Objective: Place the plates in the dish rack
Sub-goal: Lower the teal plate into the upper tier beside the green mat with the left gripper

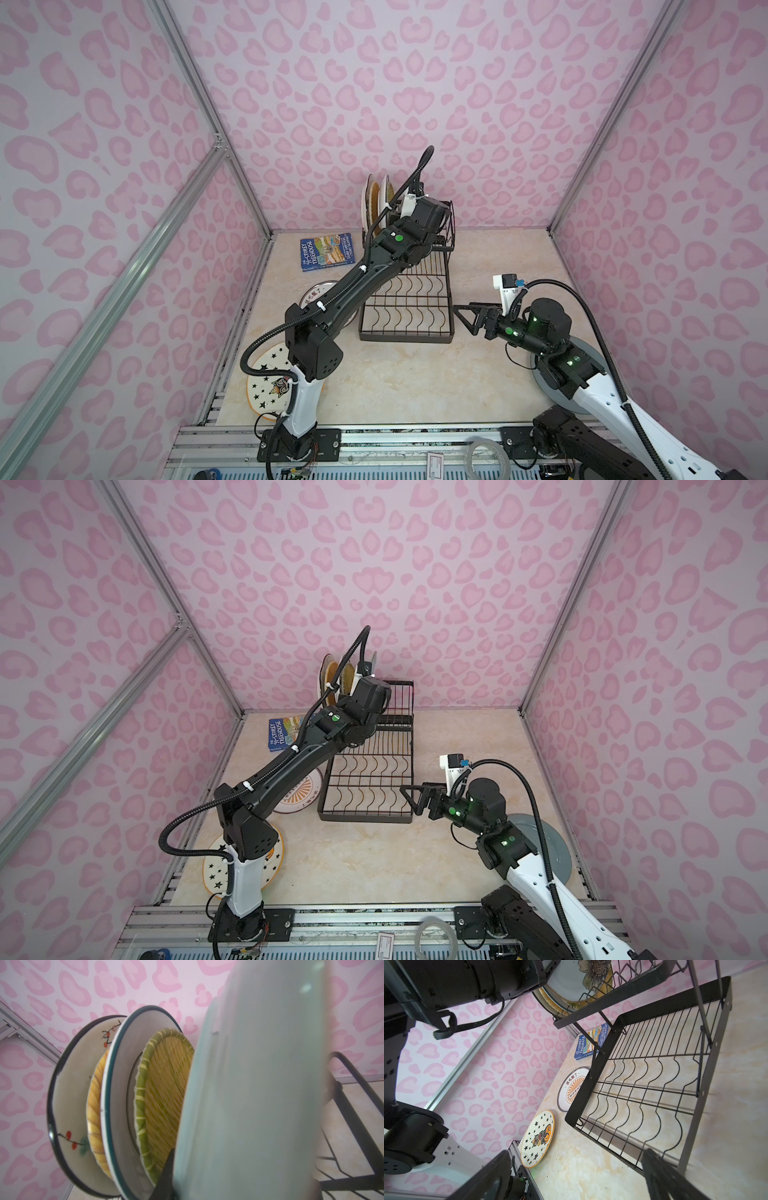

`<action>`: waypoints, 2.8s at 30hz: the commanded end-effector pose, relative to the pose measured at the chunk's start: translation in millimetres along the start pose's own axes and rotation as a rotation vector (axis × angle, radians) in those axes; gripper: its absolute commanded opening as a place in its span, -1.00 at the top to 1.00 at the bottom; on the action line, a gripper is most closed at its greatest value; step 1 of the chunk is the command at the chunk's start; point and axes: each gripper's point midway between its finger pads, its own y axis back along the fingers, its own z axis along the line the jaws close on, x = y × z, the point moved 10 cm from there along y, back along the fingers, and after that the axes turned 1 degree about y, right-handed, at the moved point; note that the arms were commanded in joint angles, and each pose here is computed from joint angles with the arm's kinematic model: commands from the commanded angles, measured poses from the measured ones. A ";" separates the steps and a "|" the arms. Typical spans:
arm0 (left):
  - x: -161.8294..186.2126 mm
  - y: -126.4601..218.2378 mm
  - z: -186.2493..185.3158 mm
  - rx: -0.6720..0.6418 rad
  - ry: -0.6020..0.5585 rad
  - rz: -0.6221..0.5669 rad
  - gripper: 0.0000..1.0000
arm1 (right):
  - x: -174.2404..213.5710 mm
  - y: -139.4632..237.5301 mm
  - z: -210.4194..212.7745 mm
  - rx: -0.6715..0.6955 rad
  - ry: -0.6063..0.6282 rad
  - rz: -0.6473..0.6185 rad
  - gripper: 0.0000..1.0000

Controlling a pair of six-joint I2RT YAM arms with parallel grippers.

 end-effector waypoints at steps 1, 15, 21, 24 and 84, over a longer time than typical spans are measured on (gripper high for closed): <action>-9.4 -1.4 4.0 -0.043 0.090 -0.043 0.94 | 0.8 -1.4 -0.3 0.005 0.000 -0.003 -0.95; -24.6 9.4 16.8 -0.072 0.188 -0.069 0.94 | 4.8 -4.9 0.0 0.002 -0.001 0.009 -0.95; -20.3 1.9 8.7 -0.078 0.179 -0.045 0.94 | 5.5 -6.4 0.5 -0.002 -0.005 0.014 -0.95; -16.4 -1.8 5.0 -0.079 0.181 -0.033 0.94 | 5.7 -5.3 1.1 -0.001 -0.003 0.014 -0.95; -3.4 -5.8 2.1 -0.001 0.266 0.060 0.29 | 10.8 -4.9 -2.9 0.006 -0.014 0.019 -0.95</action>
